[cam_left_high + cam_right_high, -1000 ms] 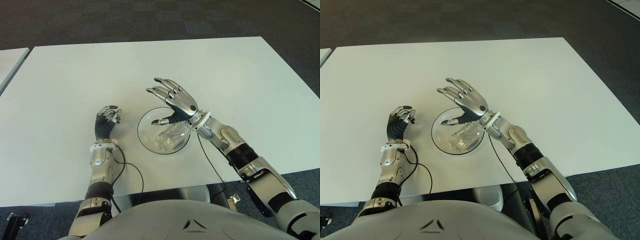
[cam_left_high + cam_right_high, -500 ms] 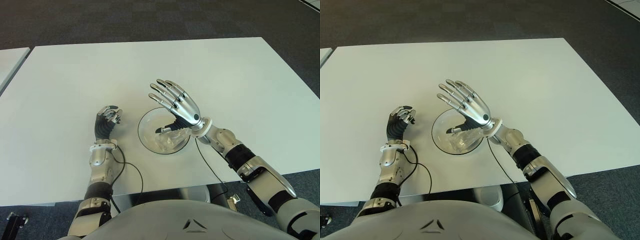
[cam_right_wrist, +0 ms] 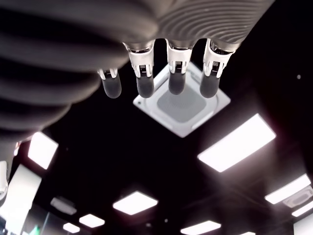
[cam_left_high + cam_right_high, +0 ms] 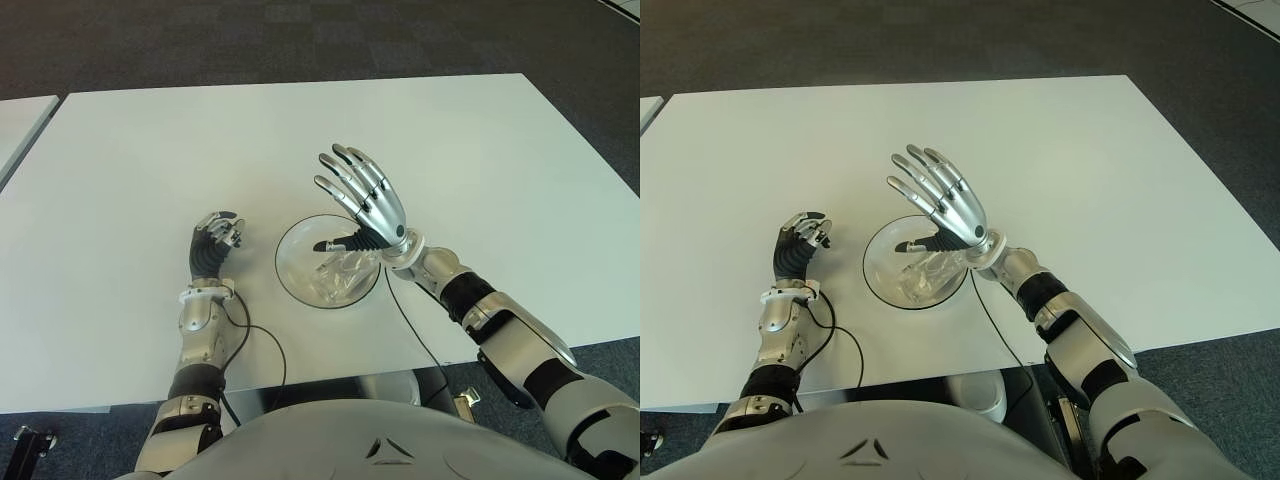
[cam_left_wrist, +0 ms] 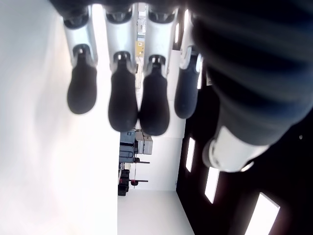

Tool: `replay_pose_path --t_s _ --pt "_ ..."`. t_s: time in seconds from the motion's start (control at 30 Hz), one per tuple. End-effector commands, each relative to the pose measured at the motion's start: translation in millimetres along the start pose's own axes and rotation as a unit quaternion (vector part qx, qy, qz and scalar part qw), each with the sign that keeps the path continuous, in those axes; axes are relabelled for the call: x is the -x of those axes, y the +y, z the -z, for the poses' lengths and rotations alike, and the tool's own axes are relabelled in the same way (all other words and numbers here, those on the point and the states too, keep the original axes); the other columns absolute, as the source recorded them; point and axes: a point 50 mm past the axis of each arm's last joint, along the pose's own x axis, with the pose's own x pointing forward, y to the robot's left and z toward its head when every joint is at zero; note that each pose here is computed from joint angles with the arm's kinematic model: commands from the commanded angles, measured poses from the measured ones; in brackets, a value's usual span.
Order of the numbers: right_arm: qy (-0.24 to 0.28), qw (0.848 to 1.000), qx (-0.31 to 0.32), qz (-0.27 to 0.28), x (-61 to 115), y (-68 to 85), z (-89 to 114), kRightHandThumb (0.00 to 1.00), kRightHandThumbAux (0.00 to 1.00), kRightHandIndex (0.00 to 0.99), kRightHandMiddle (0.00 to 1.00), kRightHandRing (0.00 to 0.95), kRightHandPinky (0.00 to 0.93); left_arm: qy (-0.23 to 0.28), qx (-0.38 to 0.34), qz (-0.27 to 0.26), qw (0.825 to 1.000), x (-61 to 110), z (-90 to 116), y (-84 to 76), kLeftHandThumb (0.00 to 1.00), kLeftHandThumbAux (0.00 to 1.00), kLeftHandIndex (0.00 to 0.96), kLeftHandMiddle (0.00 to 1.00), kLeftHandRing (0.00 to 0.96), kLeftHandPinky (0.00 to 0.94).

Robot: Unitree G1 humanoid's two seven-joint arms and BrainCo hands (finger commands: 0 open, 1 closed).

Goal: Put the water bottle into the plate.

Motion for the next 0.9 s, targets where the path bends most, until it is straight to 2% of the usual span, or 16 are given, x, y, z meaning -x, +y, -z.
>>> replay_pose_path --t_s 0.03,0.07,0.1,0.17,0.23,0.43,0.57,0.7,0.77,0.8,0.9 --pt "0.052 0.993 -0.067 0.083 -26.3 -8.3 9 0.093 0.476 0.000 0.000 0.000 0.000 0.012 -0.006 0.013 1.000 3.2 4 -0.2 0.707 0.715 0.435 0.697 0.687 0.677" --pt "0.062 0.991 -0.080 0.089 -25.8 -8.8 9 0.121 0.450 0.000 0.000 0.000 0.000 0.012 -0.006 0.013 1.000 3.2 4 -0.3 0.707 0.715 0.435 0.696 0.686 0.676" --pt "0.089 0.986 -0.104 0.092 -16.5 -10.2 8 0.131 0.441 0.000 0.000 0.000 0.000 0.012 -0.006 0.014 1.000 3.4 4 -0.2 0.707 0.715 0.435 0.696 0.686 0.675" --pt "0.142 0.976 -0.139 0.093 0.9 -14.8 7 0.234 0.350 0.000 0.000 0.000 0.000 0.012 -0.005 0.015 1.000 3.6 4 -0.1 0.707 0.715 0.435 0.696 0.684 0.670" --pt "0.197 0.963 -0.160 0.090 12.7 -20.4 10 0.286 0.305 0.000 0.000 0.000 0.000 0.011 -0.004 0.016 1.000 3.7 4 0.0 0.707 0.715 0.435 0.696 0.684 0.668" --pt "0.328 0.930 -0.152 0.065 28.1 -24.6 30 0.365 0.257 0.000 0.000 0.000 0.000 0.012 -0.001 0.018 1.000 3.5 5 0.0 0.707 0.716 0.435 0.698 0.686 0.668" --pt "0.392 0.906 -0.147 0.066 39.8 -26.0 38 0.370 0.307 0.000 0.000 0.000 0.000 0.013 0.001 0.018 1.000 3.3 5 0.1 0.706 0.716 0.435 0.696 0.686 0.671" --pt "0.416 0.892 -0.165 0.069 42.5 -26.7 40 0.378 0.363 0.000 0.000 0.000 0.015 0.013 0.003 0.019 1.000 3.2 5 -0.3 0.706 0.716 0.435 0.694 0.685 0.671" --pt "0.422 0.887 -0.175 0.071 43.1 -26.9 41 0.388 0.399 0.000 0.000 0.000 0.059 0.013 0.004 0.020 1.000 3.1 5 -0.6 0.706 0.716 0.435 0.695 0.685 0.672" --pt "0.428 0.881 -0.188 0.078 43.8 -26.9 41 0.390 0.404 0.000 0.000 0.000 0.065 0.013 0.004 0.020 1.000 3.0 6 -0.7 0.706 0.716 0.435 0.695 0.685 0.672" --pt "0.456 0.850 -0.237 0.115 49.4 -27.2 41 0.448 0.472 0.000 0.038 0.064 0.174 0.015 0.007 0.021 1.000 2.5 6 -1.2 0.705 0.716 0.435 0.696 0.686 0.673"
